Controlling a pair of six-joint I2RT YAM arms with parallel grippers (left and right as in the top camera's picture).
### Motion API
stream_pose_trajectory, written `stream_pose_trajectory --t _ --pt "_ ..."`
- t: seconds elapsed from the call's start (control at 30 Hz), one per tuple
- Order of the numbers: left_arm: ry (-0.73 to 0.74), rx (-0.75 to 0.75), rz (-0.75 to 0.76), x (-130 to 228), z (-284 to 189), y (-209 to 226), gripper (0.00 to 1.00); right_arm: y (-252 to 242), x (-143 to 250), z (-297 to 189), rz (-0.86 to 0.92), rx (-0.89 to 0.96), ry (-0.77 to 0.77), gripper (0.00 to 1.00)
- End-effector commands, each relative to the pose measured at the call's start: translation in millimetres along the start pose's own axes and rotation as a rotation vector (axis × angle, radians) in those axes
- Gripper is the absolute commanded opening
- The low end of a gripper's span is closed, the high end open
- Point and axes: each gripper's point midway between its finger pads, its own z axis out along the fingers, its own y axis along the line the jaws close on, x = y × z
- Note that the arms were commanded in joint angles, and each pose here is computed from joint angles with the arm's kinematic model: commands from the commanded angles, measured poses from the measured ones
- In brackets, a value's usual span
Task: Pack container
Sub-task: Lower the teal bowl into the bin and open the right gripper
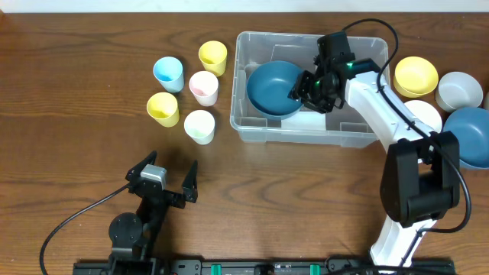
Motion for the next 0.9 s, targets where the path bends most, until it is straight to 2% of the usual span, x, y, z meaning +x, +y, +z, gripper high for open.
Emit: stream_pose_trajectory --t 0.0,0.2,0.33,0.4,0.5,0.53,0.63,0.7,0.77,0.87 --pt "0.045 0.008 0.002 16 1 0 0.98 23 1 -16 -0.059 -0.053 -0.020 0.56" --pt "0.045 0.008 0.002 16 1 0 0.98 28 -11 -40 -0.057 -0.069 -0.071 0.64" --pt "0.045 0.008 0.002 16 1 0 0.98 36 -26 -93 -0.092 -0.074 -0.169 0.69" --pt "0.045 0.008 0.002 16 1 0 0.98 34 -33 -127 -0.108 -0.048 -0.238 0.77" --pt "0.045 0.008 0.002 16 1 0 0.98 16 -44 -185 -0.072 0.010 -0.357 0.95" --pt "0.045 0.008 0.002 16 1 0 0.98 1 -47 -209 -0.035 0.042 -0.400 0.99" --pt "0.045 0.008 0.002 16 1 0 0.98 -54 -48 -253 0.106 0.148 -0.477 0.99" --pt "0.045 0.008 0.002 16 1 0 0.98 -109 -43 -280 0.289 0.256 -0.510 0.99" --pt "0.045 0.008 0.002 16 1 0 0.98 -168 -28 -300 0.478 0.356 -0.496 0.99" --pt "0.045 0.008 0.002 16 1 0 0.98 -220 -9 -312 0.654 0.416 -0.462 0.99"
